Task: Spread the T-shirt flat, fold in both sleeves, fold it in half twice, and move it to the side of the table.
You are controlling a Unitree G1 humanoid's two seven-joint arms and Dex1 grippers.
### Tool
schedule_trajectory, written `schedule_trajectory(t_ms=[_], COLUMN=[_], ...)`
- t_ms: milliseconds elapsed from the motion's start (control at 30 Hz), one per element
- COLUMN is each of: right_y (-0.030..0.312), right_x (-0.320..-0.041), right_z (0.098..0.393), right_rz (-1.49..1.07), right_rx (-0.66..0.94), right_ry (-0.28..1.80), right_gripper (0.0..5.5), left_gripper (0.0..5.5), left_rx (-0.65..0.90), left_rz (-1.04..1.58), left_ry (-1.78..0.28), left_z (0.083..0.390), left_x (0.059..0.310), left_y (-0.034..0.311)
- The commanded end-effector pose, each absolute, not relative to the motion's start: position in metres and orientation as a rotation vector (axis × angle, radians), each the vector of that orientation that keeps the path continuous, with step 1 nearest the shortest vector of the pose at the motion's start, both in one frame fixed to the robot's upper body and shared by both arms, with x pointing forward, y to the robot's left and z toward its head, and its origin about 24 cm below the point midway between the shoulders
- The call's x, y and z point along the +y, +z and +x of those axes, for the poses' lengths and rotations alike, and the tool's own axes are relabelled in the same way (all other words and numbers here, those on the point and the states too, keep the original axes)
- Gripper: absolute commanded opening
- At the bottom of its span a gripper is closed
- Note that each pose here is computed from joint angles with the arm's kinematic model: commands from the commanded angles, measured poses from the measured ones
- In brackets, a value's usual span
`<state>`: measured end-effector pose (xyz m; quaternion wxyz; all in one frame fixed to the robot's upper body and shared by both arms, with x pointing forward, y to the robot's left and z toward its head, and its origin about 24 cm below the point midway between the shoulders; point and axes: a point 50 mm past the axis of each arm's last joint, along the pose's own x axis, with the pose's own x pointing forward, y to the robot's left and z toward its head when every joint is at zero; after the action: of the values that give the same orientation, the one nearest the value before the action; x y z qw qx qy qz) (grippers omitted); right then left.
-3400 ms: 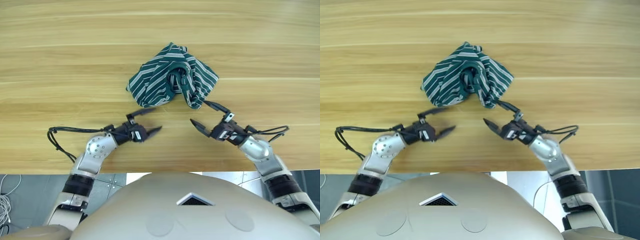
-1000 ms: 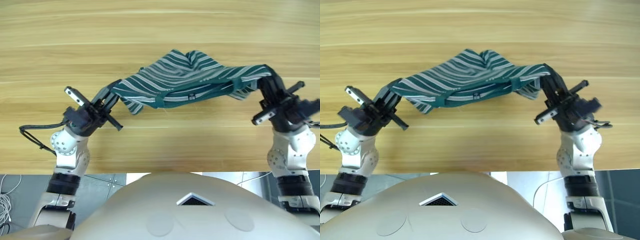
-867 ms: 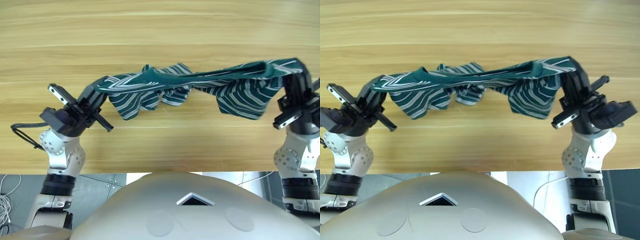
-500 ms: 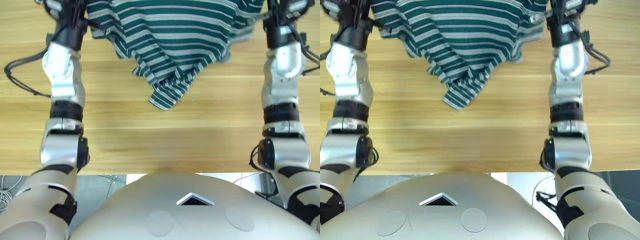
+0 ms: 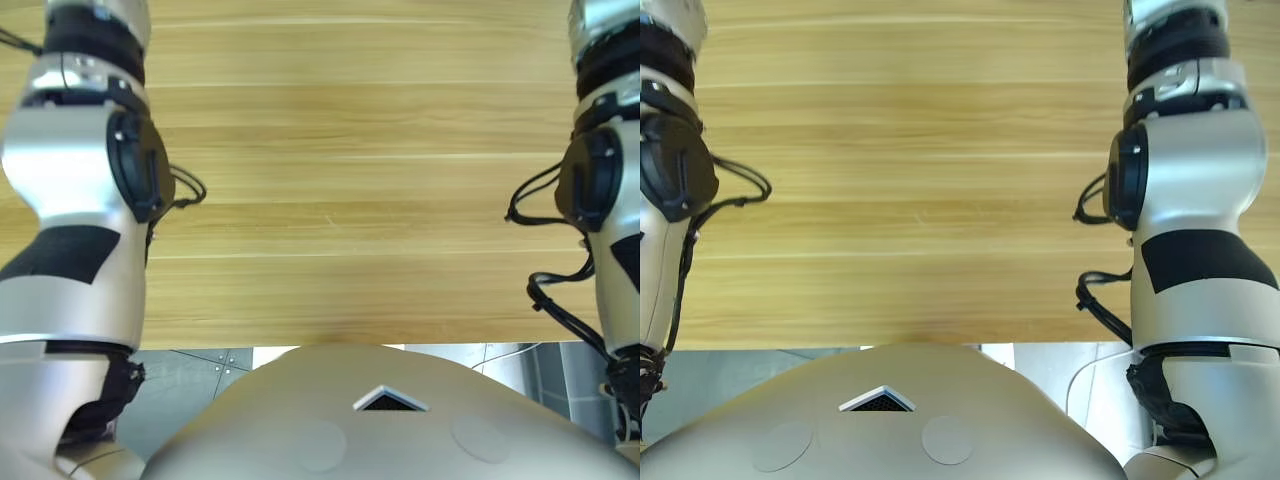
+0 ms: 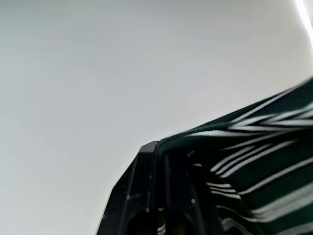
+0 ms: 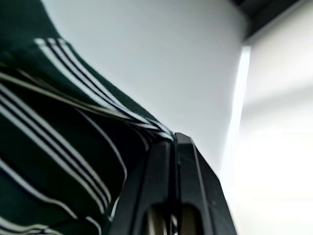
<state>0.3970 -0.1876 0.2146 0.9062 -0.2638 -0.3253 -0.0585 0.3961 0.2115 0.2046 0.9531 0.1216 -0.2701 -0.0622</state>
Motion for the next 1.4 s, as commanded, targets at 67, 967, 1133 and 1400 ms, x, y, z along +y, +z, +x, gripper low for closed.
schedule_trajectory(t_ms=[67, 967, 1133, 1400], right_y=[0.129, 0.026, 0.039, 0.066], right_x=[-0.225, -0.239, -0.251, -0.233], right_z=[0.357, 0.166, 0.153, 0.189], right_rz=[-0.689, -0.884, -0.872, -0.755], right_rx=[-0.463, 0.066, 0.061, -0.170], right_ry=[0.169, 1.059, 0.943, 0.818], right_gripper=[0.02, 1.14, 1.94, 1.94], left_gripper=[0.00, 1.97, 2.84, 3.11], left_rx=[-0.312, 0.193, 0.079, -0.147], left_rz=[0.687, 0.677, 0.540, 0.682], left_ry=[-0.439, -0.920, -0.850, -0.363], left_z=[0.346, 0.113, 0.108, 0.174], left_x=[0.214, 0.237, 0.233, 0.273], left_y=[0.089, -0.027, -0.002, 0.043])
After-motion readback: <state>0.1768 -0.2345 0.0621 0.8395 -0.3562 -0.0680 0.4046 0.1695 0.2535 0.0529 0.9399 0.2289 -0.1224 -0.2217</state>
